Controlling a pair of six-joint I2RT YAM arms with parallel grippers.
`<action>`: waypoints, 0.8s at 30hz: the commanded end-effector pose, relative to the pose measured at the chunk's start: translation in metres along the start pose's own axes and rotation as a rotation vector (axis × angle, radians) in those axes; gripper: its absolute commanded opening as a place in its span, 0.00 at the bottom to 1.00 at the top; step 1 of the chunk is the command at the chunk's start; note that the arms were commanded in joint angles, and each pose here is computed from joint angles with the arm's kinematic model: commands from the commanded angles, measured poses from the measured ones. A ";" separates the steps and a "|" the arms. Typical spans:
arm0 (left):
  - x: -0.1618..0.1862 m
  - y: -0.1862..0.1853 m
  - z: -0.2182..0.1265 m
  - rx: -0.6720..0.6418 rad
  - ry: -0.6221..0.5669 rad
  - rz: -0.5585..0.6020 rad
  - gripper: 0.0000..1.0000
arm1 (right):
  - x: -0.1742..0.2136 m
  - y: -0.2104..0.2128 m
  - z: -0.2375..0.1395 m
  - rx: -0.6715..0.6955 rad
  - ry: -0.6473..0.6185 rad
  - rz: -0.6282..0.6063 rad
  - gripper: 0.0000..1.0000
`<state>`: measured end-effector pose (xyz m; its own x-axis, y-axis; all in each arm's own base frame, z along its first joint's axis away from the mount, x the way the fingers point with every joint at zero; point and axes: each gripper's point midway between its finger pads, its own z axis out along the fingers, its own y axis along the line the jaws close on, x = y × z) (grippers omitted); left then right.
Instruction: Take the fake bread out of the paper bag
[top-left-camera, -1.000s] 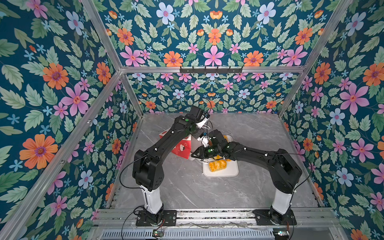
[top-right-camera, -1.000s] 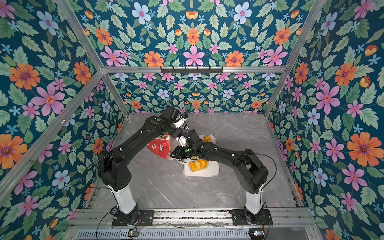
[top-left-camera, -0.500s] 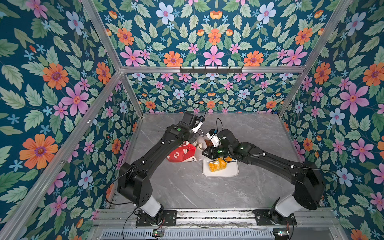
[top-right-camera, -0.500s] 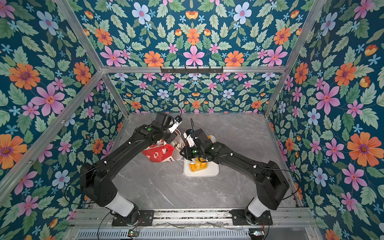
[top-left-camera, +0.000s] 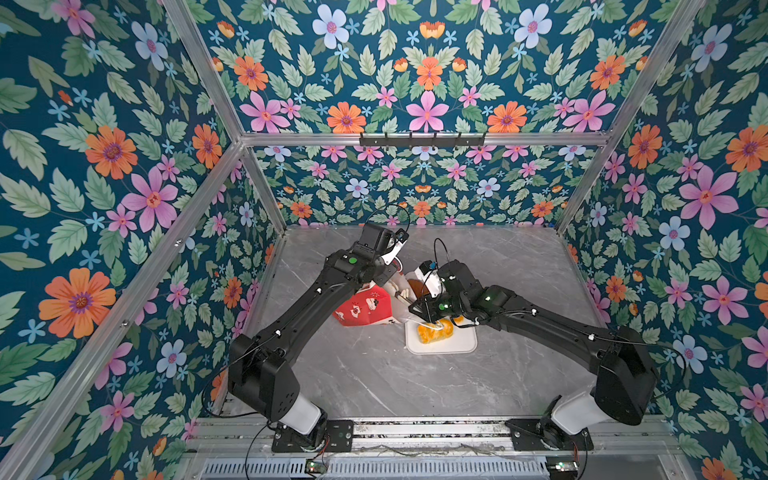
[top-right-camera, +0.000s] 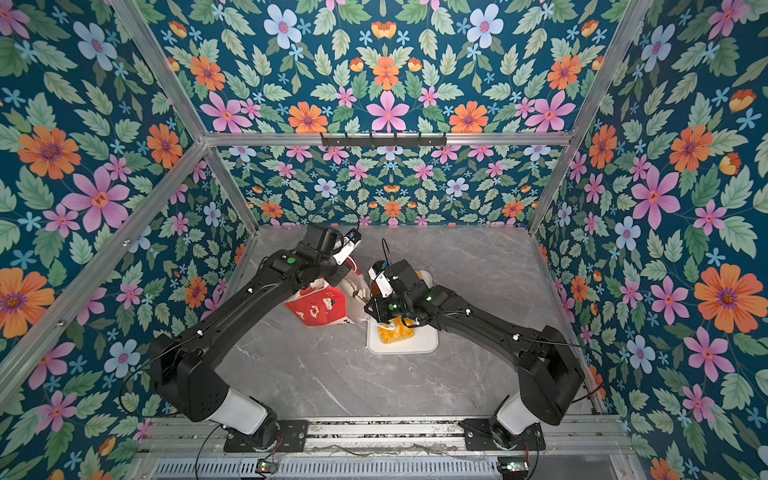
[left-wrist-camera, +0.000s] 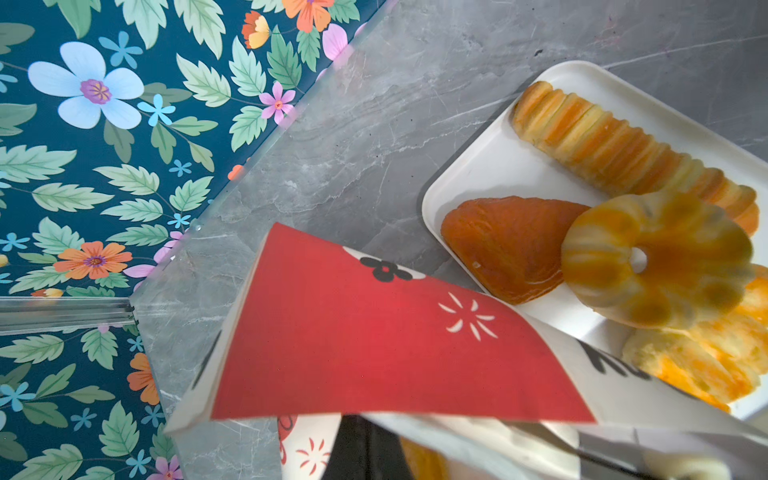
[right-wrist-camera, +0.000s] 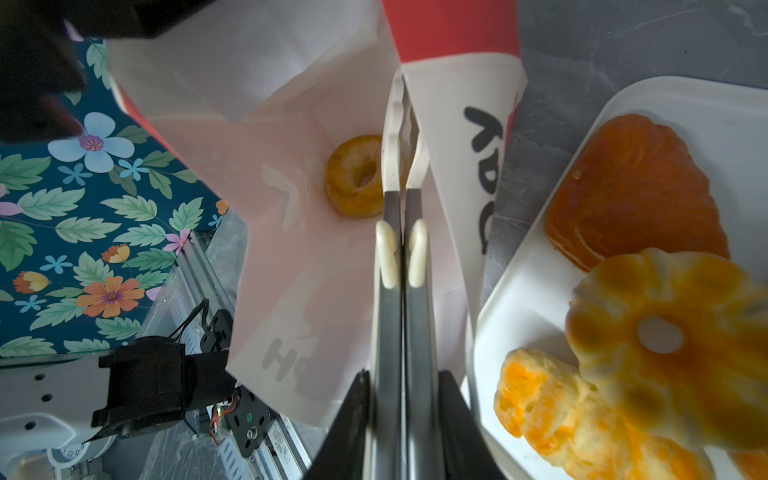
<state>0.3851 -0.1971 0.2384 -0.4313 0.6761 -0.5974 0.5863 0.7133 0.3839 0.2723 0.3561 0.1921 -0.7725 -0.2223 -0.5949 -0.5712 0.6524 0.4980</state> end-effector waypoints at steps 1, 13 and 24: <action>-0.012 0.022 0.000 -0.108 -0.052 -0.043 0.00 | 0.021 0.012 0.007 -0.042 0.106 -0.017 0.09; 0.012 -0.010 0.007 0.010 -0.035 -0.078 0.00 | 0.007 0.010 -0.001 0.046 0.078 -0.037 0.12; 0.019 -0.035 0.004 0.109 -0.094 -0.177 0.00 | 0.002 0.007 0.063 -0.071 -0.076 -0.037 0.07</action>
<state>0.3583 -0.2044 0.2037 -0.4733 0.5663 -0.6747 0.5892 0.7729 0.2354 0.2667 0.3814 0.1259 -0.8027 -0.2820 -0.5255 -0.5594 0.6612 0.4998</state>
